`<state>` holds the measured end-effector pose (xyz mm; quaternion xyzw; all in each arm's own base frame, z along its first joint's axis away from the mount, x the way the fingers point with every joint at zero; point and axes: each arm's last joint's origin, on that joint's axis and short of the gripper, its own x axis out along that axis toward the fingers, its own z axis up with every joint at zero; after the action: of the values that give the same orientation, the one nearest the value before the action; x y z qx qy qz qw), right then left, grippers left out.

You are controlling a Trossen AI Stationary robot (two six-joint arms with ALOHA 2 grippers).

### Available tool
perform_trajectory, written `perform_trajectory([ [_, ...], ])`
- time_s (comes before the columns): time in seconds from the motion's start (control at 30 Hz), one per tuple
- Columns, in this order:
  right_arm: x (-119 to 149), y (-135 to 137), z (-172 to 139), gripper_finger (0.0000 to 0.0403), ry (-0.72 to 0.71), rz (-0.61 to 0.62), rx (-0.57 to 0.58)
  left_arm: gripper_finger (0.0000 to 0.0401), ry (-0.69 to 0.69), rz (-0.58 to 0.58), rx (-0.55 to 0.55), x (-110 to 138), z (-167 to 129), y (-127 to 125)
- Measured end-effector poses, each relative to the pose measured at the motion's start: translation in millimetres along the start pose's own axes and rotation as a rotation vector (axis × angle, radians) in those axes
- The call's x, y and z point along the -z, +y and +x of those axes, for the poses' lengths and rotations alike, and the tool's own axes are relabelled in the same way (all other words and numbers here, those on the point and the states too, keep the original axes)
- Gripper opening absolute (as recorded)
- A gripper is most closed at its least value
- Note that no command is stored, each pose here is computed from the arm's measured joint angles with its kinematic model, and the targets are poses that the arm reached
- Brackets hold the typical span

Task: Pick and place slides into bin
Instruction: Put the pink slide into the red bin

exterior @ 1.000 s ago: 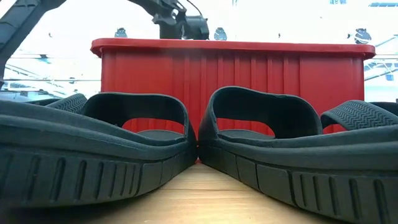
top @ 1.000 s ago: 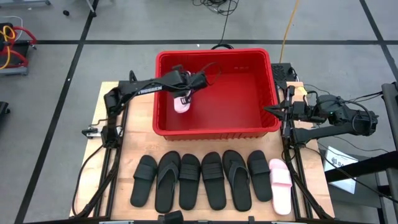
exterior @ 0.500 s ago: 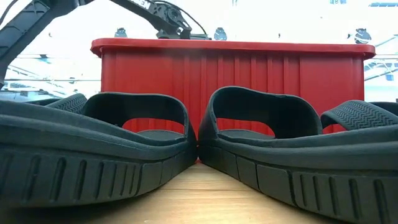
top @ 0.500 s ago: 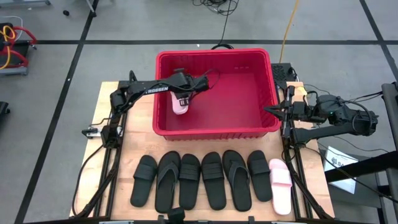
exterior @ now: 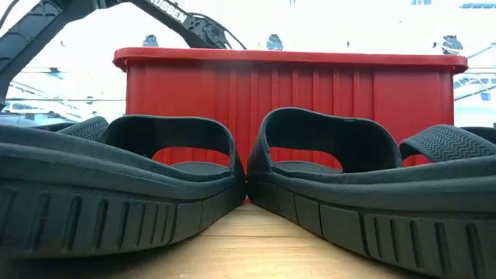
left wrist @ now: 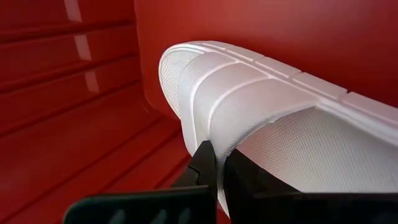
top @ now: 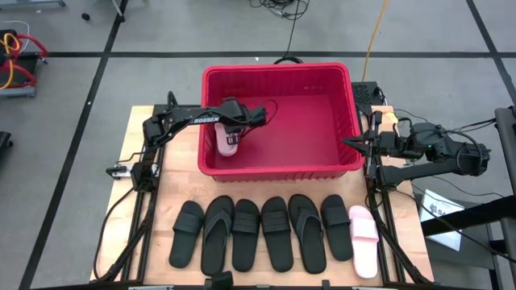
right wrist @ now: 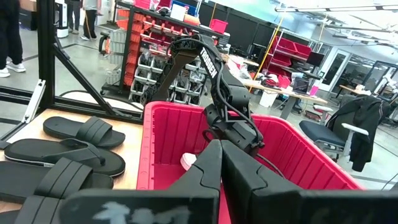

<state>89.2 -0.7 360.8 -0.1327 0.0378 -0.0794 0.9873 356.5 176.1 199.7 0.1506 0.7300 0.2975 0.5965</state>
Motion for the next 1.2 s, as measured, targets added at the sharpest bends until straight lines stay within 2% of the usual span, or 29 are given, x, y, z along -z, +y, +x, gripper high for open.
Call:
perform_trajectory([
  [0.3, 0.0, 0.0, 0.0, 0.0000, 0.000, 0.002, 0.000, 0.0000, -0.018, -0.008, 0.001, -2.0, 0.2, 0.4],
  [0.43, 0.0, 0.0, 0.0, 0.0000, 0.000, 0.003, 0.000, 0.0007, -0.029, -0.012, 0.051, -2.3, 1.2, 0.3],
  [0.67, -0.1, 0.0, 0.0, 0.0000, -0.001, 0.003, 0.000, 0.0041, -0.043, -0.045, 0.068, -3.6, 1.3, 0.2],
  [1.0, 0.0, 0.0, 0.0, 0.0000, 0.000, 0.004, 0.000, 0.0112, -0.049, -0.046, 0.098, -3.7, 1.1, -0.6],
  [1.2, -0.1, 0.0, 0.0, 0.0000, -0.001, 0.004, 0.000, 0.0123, -0.058, -0.051, 0.091, 0.2, -5.5, 4.1],
])
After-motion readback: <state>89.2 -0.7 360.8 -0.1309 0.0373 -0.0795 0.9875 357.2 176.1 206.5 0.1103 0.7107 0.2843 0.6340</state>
